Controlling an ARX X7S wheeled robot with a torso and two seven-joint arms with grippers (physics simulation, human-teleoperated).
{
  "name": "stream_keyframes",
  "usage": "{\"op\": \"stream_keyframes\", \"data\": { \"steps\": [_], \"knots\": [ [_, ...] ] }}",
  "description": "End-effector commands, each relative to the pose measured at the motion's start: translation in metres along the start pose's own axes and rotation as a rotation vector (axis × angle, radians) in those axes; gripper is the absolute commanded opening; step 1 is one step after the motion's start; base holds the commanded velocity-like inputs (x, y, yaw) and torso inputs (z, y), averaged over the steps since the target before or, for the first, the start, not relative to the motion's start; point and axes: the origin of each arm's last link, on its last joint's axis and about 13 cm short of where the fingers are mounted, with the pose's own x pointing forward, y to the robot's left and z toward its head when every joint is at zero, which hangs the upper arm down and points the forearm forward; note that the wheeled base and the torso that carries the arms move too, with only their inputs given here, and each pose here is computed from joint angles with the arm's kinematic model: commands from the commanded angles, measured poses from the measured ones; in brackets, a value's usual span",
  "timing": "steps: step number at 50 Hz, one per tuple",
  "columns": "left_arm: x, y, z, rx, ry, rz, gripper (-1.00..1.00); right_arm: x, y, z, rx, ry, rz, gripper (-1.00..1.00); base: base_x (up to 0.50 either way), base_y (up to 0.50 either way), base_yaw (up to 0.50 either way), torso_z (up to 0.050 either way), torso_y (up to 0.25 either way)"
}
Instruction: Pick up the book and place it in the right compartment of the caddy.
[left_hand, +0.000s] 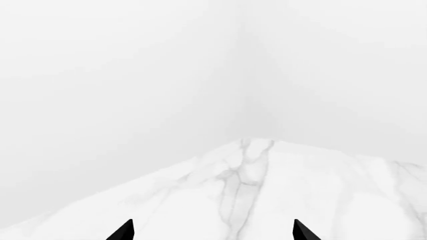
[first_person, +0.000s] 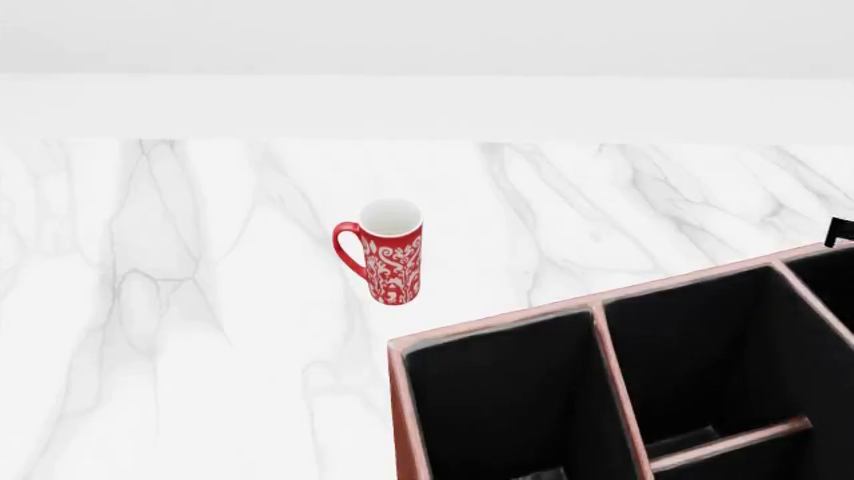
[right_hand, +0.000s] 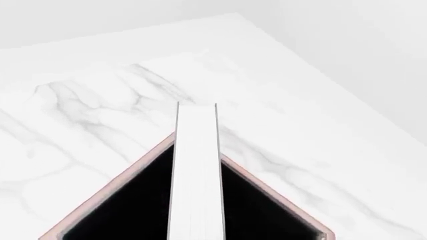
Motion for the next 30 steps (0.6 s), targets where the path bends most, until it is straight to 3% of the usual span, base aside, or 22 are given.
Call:
{"op": "stream_keyframes", "data": {
  "steps": [1,15,16,30],
  "knots": [
    [0.0002,-0.0016,0.0000,-0.001,-0.001,-0.008,1.00,0.0097,0.0006,-0.0063,0.004,-0.007,-0.012,-1.00,0.00,0.00,0.00,0.000,0.000],
    [0.0000,-0.0020,0.0004,0.001,0.000,-0.014,1.00,0.0187,0.0062,-0.0148,-0.005,0.040,0.023,-1.00,0.00,0.00,0.00,0.000,0.001],
    [-0.0001,-0.0017,0.0007,-0.003,0.000,-0.014,1.00,0.0183,0.0057,-0.0142,-0.007,0.037,0.021,1.00,0.00,0.00,0.00,0.000,0.000],
    [0.0004,-0.0025,0.0014,-0.004,0.000,-0.016,1.00,0.0174,0.0054,-0.0113,-0.004,0.027,0.009,1.00,0.00,0.00,0.00,0.000,0.000]
  ]
}}
